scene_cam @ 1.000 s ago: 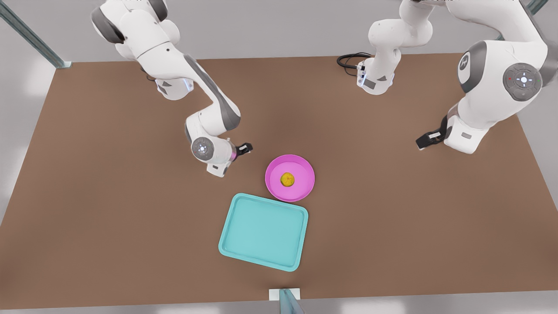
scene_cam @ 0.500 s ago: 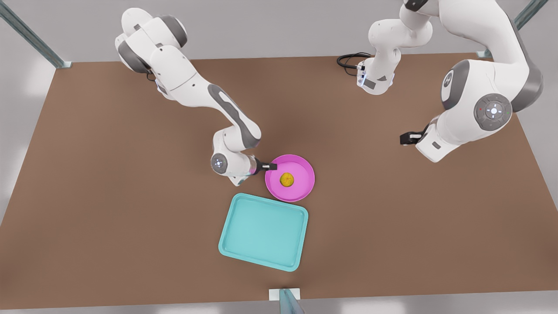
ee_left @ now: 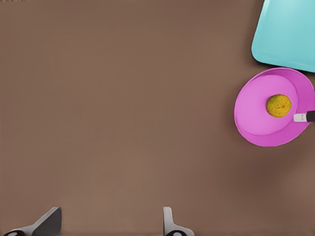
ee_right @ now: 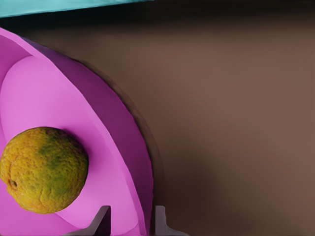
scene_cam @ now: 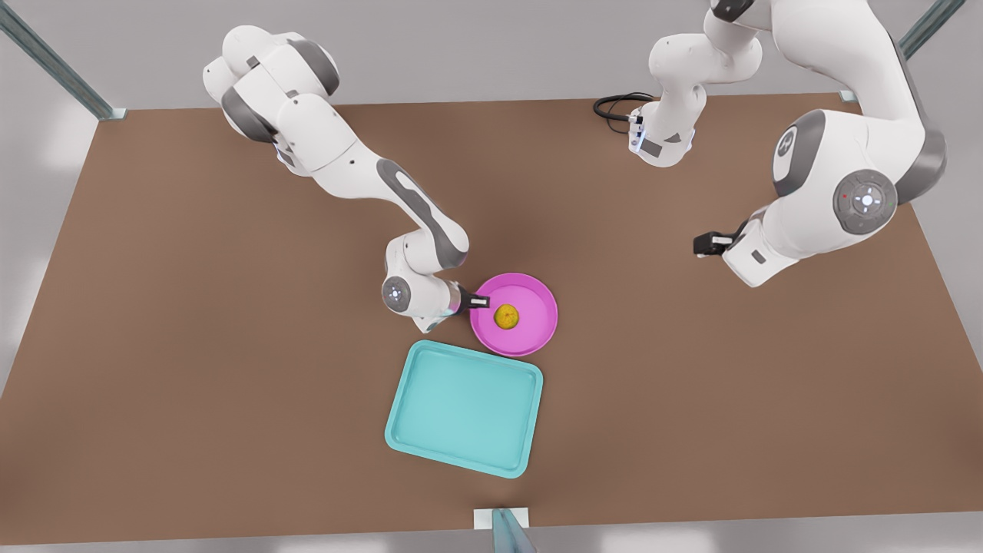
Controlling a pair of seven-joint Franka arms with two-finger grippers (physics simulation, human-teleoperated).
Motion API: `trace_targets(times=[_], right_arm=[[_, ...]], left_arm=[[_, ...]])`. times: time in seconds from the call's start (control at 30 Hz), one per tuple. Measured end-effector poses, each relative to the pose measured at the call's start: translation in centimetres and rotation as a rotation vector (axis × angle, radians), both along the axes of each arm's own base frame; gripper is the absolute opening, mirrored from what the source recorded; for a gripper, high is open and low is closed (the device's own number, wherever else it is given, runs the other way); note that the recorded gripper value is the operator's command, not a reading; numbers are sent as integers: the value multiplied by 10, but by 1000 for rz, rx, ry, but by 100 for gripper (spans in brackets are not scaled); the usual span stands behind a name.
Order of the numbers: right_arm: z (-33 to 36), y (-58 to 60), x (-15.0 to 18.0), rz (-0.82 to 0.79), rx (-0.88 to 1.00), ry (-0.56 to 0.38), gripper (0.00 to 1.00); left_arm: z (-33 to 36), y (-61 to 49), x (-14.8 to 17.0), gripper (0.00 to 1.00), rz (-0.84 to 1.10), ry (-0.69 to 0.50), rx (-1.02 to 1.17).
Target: Place the orange on the plate with the left arm and the plate on the tray with the right arm
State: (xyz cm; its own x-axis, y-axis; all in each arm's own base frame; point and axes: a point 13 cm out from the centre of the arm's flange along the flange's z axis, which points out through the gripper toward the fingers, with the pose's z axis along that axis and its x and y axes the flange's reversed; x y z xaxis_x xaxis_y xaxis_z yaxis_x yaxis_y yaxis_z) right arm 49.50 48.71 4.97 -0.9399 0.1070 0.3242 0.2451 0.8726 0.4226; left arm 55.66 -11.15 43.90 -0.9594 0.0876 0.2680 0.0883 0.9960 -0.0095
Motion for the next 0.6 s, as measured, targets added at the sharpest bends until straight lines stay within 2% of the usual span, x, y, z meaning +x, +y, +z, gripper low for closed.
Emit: trace_targets(times=[0.1, 0.17, 0.3, 0.6], right_arm=[[-3, 0, 2, -5, -3, 2, 46], [-5, 0, 3, -8, -5, 4, 37], [-5, 0, 4, -13, -6, 5, 25], [25, 4, 26, -24, 26, -35, 21]], left_arm=[[-1, 0, 1, 100, -4, 1, -1], [-2, 0, 2, 100, -6, -2, -1], [-2, 0, 3, 100, -9, -4, -3], [3, 0, 13, 100, -8, -28, -14]])
